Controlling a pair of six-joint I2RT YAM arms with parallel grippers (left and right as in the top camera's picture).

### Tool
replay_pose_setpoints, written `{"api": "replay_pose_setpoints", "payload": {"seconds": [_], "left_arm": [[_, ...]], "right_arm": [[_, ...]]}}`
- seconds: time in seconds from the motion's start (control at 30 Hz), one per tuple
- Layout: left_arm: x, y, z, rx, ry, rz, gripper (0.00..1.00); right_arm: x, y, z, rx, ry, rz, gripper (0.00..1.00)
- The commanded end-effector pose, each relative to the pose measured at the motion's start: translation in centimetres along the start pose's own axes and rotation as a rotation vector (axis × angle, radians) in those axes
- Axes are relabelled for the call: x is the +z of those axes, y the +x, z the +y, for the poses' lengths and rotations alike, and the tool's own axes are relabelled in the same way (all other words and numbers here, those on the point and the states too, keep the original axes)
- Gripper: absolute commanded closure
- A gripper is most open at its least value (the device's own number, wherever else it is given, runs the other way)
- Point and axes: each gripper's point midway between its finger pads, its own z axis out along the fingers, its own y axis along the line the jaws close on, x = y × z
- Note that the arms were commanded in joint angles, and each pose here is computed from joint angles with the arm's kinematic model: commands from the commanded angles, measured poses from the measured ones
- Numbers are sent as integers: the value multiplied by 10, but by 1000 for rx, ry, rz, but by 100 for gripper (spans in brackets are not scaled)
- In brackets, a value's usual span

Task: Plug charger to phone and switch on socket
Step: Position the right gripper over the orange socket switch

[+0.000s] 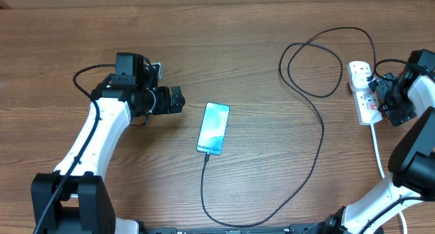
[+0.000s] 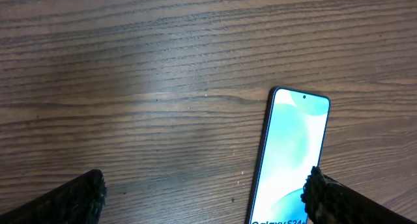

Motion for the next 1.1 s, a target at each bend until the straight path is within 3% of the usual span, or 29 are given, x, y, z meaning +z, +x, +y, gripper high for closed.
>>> {"api": "replay_pose_setpoints", "payload": {"seconds": [0.0, 1.07], "left_arm": [[-11, -11, -4, 9, 4, -42, 0], [-11, -11, -4, 9, 4, -42, 0]], "right_arm": [[3, 23, 19, -77, -74, 90, 0], [12, 42, 11, -111, -66, 147, 0]]}}
